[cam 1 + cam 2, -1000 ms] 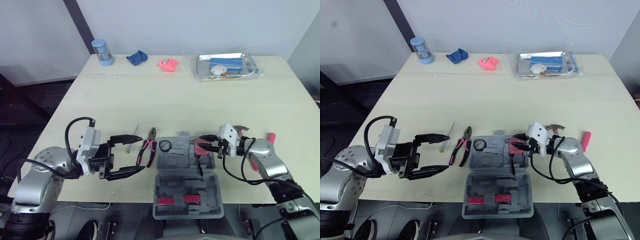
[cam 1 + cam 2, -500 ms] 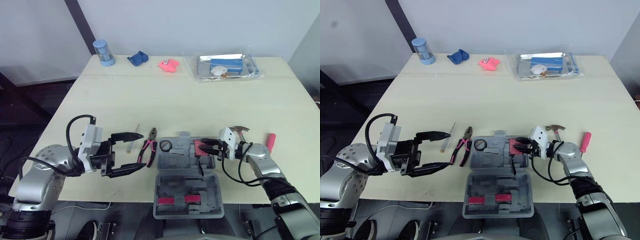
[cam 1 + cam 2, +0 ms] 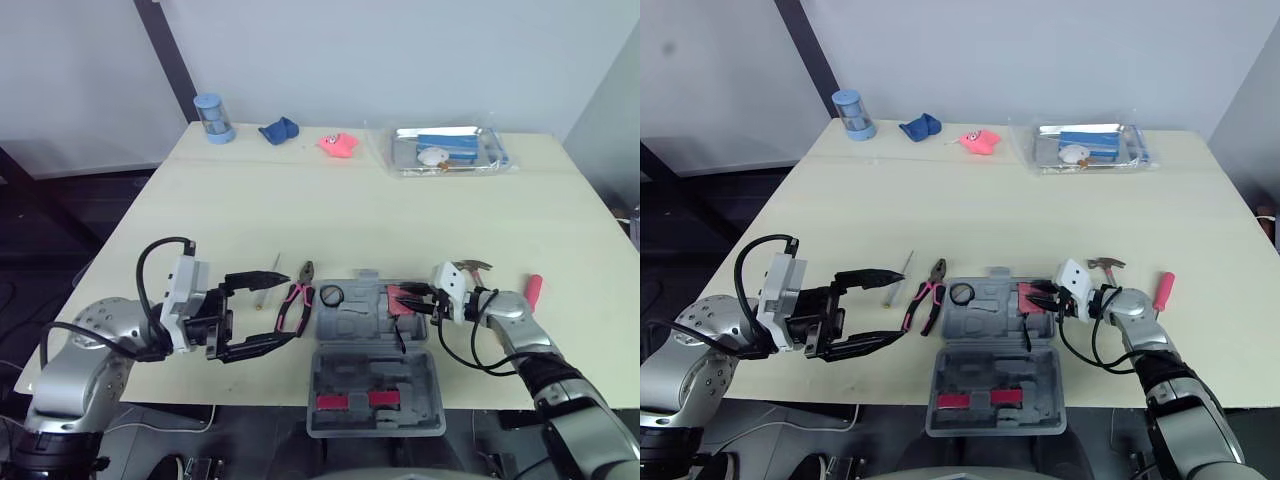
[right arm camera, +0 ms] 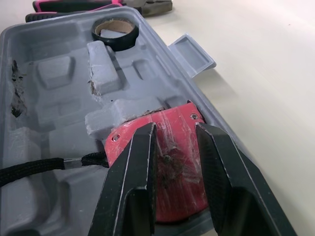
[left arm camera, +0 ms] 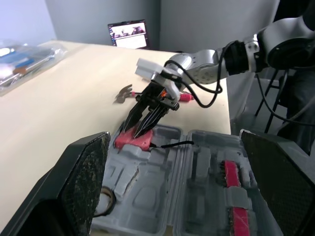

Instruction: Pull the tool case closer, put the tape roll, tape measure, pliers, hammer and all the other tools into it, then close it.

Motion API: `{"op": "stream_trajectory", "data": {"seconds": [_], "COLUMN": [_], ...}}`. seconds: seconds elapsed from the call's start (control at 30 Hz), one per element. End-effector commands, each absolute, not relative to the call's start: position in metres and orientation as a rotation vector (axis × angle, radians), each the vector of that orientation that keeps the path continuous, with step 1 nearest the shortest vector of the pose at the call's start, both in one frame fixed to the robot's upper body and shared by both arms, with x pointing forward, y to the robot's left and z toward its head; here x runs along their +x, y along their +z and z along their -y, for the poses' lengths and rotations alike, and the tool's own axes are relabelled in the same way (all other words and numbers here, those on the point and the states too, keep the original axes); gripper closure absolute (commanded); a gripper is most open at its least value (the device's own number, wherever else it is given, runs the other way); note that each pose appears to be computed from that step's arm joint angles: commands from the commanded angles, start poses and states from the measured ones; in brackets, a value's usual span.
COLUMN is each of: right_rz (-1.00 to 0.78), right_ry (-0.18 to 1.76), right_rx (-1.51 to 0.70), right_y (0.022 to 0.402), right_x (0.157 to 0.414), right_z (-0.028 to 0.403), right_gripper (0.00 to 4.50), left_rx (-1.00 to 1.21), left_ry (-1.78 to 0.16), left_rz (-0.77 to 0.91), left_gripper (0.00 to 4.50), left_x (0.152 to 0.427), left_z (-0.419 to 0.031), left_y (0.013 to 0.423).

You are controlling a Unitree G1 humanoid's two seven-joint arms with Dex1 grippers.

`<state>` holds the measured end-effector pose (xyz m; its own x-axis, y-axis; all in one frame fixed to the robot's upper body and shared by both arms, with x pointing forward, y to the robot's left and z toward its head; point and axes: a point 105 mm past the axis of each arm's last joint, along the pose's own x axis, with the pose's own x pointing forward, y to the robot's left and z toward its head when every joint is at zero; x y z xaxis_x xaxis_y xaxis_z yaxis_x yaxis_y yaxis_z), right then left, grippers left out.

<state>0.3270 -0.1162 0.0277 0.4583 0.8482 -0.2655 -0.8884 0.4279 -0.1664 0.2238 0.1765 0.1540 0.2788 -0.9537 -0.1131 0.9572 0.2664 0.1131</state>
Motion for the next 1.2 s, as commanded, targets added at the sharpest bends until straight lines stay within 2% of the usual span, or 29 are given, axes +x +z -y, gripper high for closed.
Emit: {"op": "stream_trajectory", "data": {"seconds": [0.03, 0.23, 0.37, 0.5, 0.67, 0.77, 0.93, 0.97, 1.1, 1.2], "right_rz": [-0.108, 0.063, 0.131, 0.122, 0.007, -0.058, -0.154, -0.169, -0.213, -0.229], "right_ry": [1.032, 0.936, 0.847, 0.752, 0.608, 0.532, 0.389, 0.360, 0.268, 0.252], "right_rx": [-0.279, -0.239, -0.222, -0.202, -0.191, -0.174, -0.105, -0.100, -0.048, -0.049], "right_y": [0.037, 0.087, 0.111, 0.116, 0.101, 0.091, 0.070, 0.066, 0.051, 0.047], "right_x": [0.323, 0.321, 0.304, 0.283, 0.248, 0.223, 0.178, 0.172, 0.150, 0.144], "right_z": [0.127, 0.136, 0.163, 0.198, 0.251, 0.275, 0.309, 0.316, 0.335, 0.339], "right_gripper": [3.19, 3.19, 3.19, 3.19, 3.19, 2.45, 0.33, 0.10, 0.10, 0.10], "left_rx": [0.191, 0.155, 0.136, 0.098, 0.057, 0.046, 0.019, 0.016, 0.002, 0.002], "left_ry": [-1.225, -1.064, -0.951, -0.865, -0.700, -0.610, -0.469, -0.447, -0.386, -0.385], "left_rz": [0.023, 0.039, 0.019, -0.007, -0.025, -0.028, -0.072, -0.080, -0.103, -0.108], "left_gripper": [0.00, 0.00, 0.00, 0.00, 0.00, 0.00, 0.00, 0.00, 0.00, 0.00], "left_x": [0.226, 0.235, 0.235, 0.228, 0.224, 0.221, 0.204, 0.201, 0.192, 0.191], "left_z": [-0.180, -0.196, -0.216, -0.232, -0.257, -0.272, -0.300, -0.304, -0.319, -0.321], "left_y": [0.162, 0.159, 0.148, 0.136, 0.119, 0.113, 0.093, 0.091, 0.082, 0.080]}}
